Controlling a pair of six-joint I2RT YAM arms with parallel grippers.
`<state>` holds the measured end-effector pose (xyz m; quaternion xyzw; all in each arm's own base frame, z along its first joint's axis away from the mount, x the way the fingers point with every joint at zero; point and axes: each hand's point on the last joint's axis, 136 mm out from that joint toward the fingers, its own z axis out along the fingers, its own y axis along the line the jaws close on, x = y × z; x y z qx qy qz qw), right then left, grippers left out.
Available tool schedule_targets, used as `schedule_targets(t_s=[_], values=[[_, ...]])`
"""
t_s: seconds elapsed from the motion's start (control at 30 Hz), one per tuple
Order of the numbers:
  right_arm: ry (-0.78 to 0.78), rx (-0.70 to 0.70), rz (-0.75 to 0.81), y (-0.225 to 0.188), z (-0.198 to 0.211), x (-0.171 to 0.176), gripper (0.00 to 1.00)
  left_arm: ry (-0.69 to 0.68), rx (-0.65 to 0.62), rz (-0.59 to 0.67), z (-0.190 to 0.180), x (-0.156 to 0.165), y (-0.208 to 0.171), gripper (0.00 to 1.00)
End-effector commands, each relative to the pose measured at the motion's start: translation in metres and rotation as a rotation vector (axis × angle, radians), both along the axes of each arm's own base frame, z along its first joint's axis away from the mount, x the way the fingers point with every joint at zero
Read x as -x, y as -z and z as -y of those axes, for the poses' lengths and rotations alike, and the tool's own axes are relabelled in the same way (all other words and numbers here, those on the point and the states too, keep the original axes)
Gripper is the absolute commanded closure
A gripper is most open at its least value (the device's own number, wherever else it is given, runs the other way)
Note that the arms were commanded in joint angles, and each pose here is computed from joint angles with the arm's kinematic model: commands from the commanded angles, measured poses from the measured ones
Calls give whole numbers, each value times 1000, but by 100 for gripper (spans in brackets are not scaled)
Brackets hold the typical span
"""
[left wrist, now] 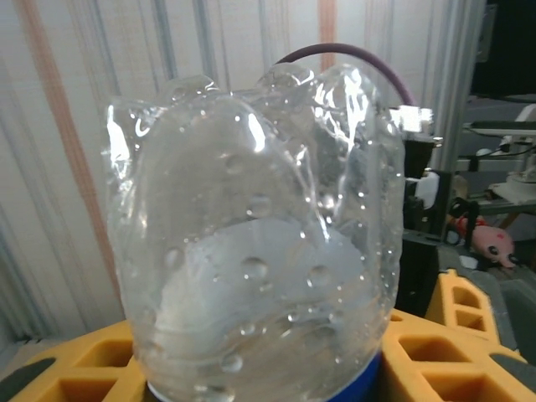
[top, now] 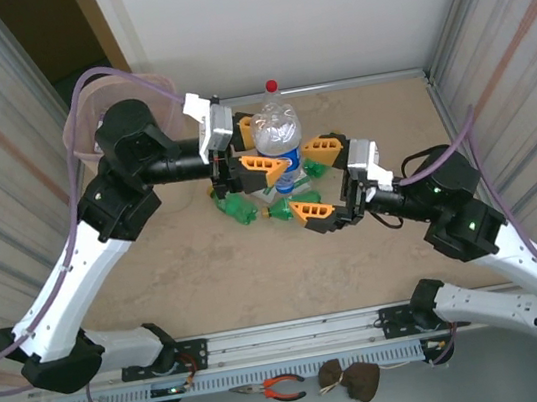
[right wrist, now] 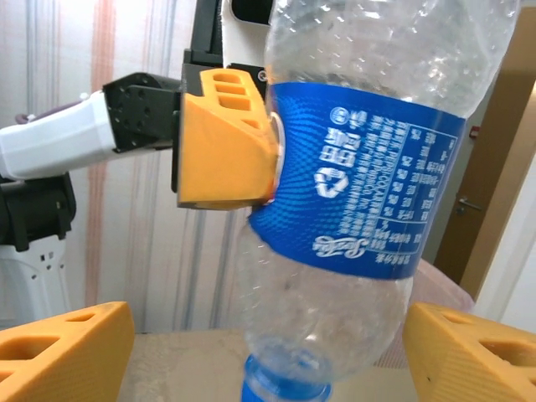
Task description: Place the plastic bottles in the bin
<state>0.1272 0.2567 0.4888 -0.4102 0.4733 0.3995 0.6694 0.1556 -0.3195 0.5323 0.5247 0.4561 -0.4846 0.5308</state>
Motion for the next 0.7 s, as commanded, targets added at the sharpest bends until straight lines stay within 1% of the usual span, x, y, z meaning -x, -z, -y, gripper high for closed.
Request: schedule_targets(t_s=[0.0, 0.17, 0.27, 0.43, 0.53, 0.67], values=[[64, 21, 5, 3, 10, -3, 17, -141, -37, 25, -14, -18, -1, 52], [121, 38, -2, 6, 18, -9, 17, -362, -116, -27, -35, -60, 13, 52], [143, 45, -6, 8, 21, -11, 17, -554, -200, -60, -56, -93, 28, 52], [159, 60, -7, 12, 22, -14, 17, -889, -346, -141, -112, -153, 53, 52], [159, 63, -2, 12, 21, -14, 16, -1035, -427, -173, -145, -180, 67, 53], [161, 73, 2, 13, 20, -15, 16, -1187, -519, -214, -189, -214, 84, 53]])
